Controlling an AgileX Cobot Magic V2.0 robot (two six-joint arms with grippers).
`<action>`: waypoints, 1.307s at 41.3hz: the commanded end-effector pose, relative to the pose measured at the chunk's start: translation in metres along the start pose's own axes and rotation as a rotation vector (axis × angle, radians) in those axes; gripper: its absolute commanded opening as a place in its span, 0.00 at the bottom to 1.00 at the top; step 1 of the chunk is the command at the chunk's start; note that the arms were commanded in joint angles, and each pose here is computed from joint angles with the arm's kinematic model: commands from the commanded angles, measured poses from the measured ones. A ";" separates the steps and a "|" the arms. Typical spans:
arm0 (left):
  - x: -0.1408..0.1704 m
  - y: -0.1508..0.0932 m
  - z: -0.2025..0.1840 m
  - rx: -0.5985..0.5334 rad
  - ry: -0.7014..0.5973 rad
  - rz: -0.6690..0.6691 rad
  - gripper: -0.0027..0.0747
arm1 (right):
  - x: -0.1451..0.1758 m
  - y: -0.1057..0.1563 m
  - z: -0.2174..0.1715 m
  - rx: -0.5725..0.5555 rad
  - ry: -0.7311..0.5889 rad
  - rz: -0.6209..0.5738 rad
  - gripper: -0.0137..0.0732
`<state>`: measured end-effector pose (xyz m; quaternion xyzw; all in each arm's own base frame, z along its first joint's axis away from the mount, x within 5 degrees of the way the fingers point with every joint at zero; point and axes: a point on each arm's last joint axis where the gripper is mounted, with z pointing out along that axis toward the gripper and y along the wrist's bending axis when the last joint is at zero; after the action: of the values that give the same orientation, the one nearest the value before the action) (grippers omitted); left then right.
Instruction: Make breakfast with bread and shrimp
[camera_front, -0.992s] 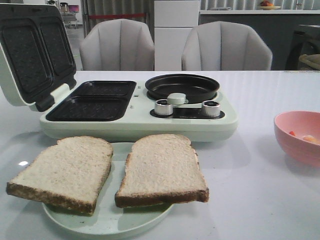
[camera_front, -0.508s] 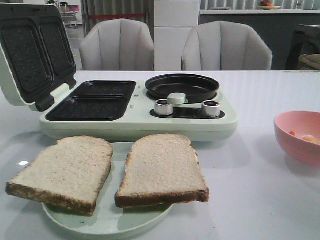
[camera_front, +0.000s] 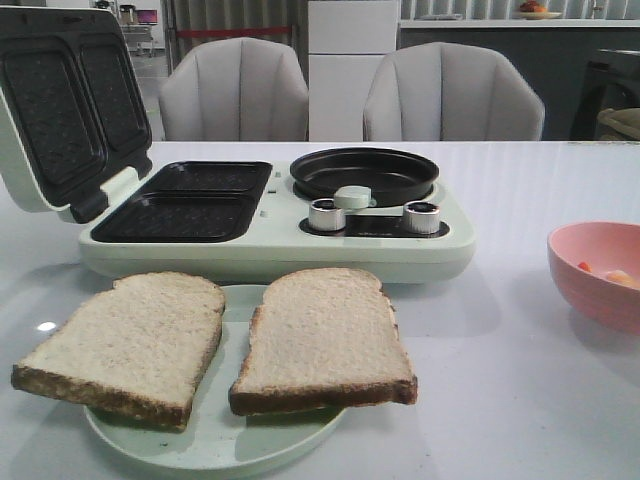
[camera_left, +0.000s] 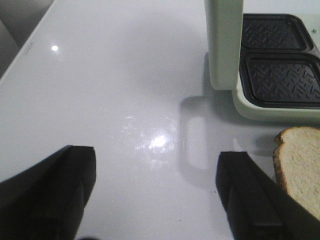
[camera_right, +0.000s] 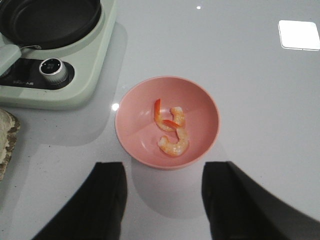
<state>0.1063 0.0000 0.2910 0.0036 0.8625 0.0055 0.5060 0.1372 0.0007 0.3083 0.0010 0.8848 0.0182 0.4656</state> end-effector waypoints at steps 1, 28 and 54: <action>-0.014 -0.006 0.001 0.047 -0.099 0.049 0.76 | -0.014 -0.001 -0.004 0.011 -0.094 0.001 0.72; 0.050 -0.113 0.038 0.455 0.045 1.188 0.70 | -0.014 -0.001 -0.004 0.011 -0.093 0.001 0.72; 0.090 -0.169 0.101 0.172 0.047 1.590 0.69 | -0.014 -0.001 -0.004 0.011 -0.093 0.001 0.72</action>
<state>0.1435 -0.1602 0.1492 0.6751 0.6164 0.2709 0.3016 0.1372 0.0007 0.3083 0.0010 0.8848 0.0182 0.4656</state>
